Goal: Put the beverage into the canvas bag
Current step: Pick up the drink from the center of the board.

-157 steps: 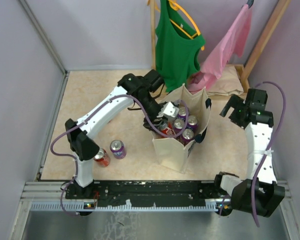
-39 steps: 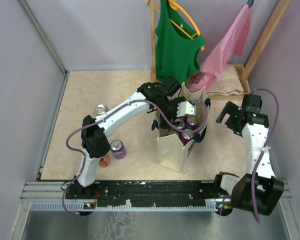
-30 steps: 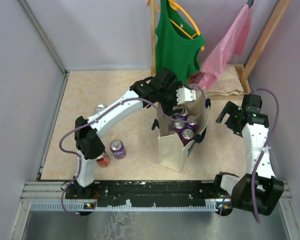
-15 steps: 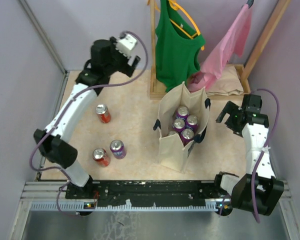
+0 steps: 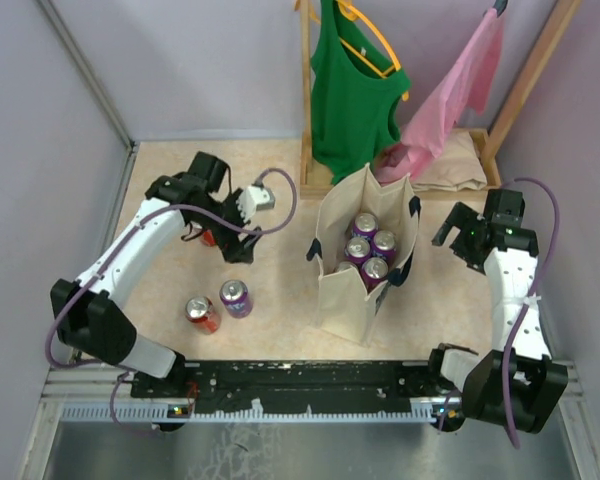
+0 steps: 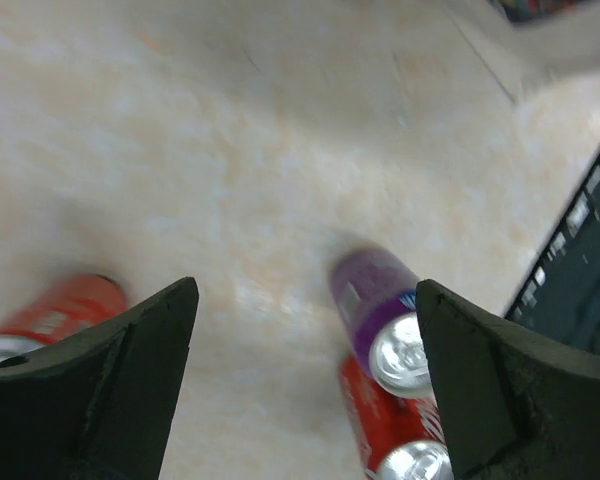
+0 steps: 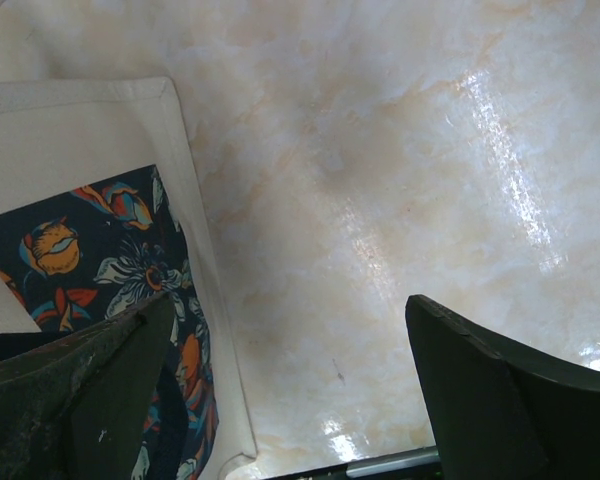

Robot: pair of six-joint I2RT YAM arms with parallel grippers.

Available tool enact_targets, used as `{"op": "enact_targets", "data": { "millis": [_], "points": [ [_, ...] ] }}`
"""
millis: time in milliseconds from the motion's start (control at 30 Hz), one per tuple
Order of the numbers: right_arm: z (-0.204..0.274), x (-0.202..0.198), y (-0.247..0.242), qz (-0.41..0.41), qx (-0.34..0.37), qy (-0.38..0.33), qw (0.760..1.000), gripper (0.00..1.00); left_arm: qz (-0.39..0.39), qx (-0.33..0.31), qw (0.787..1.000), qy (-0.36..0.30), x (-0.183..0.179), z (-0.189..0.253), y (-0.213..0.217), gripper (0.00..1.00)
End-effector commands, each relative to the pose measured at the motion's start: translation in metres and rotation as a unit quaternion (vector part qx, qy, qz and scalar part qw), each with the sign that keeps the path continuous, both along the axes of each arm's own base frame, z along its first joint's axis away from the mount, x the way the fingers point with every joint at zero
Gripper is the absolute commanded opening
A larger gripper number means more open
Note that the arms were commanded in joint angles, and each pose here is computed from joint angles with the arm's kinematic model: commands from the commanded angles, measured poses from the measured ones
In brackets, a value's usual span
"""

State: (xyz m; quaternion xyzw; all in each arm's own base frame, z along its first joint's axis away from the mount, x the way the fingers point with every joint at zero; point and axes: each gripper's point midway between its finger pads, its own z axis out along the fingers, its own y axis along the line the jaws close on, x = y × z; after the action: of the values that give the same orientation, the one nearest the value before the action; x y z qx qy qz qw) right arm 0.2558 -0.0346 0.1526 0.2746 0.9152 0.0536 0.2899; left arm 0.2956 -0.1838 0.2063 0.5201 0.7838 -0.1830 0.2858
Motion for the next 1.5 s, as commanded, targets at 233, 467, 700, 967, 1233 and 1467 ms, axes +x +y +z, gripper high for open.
{"op": "enact_targets", "data": {
  "millis": [233, 467, 700, 967, 1233, 1467],
  "points": [
    [0.021, 0.000, -0.004, -0.001, -0.013, -0.031, 0.999, 0.99, -0.112, 0.049, 0.990, 0.067, -0.107, -0.039, 0.004, 1.00],
    [0.018, -0.004, 0.000, -0.003, -0.004, -0.031, 1.000, 0.99, -0.087, 0.115, 0.989, 0.015, -0.087, -0.076, 0.014, 1.00],
    [0.017, -0.007, 0.000, -0.004, -0.006, -0.030, 1.000, 0.99, -0.057, 0.167, 0.984, 0.000, -0.071, -0.091, 0.029, 1.00],
    [0.016, -0.006, 0.000, -0.004, -0.005, -0.029, 1.000, 0.99, -0.065, 0.167, 0.983, 0.042, -0.096, -0.107, 0.037, 1.00],
    [0.014, -0.006, -0.001, -0.005, -0.005, -0.027, 1.000, 0.99, -0.069, 0.171, 0.981, 0.054, -0.102, -0.113, 0.040, 0.78],
    [0.011, -0.007, 0.000, -0.004, -0.005, -0.023, 1.000, 0.99, -0.034, 0.142, 0.989, 0.016, -0.071, -0.083, 0.025, 0.00]
  ]
}}
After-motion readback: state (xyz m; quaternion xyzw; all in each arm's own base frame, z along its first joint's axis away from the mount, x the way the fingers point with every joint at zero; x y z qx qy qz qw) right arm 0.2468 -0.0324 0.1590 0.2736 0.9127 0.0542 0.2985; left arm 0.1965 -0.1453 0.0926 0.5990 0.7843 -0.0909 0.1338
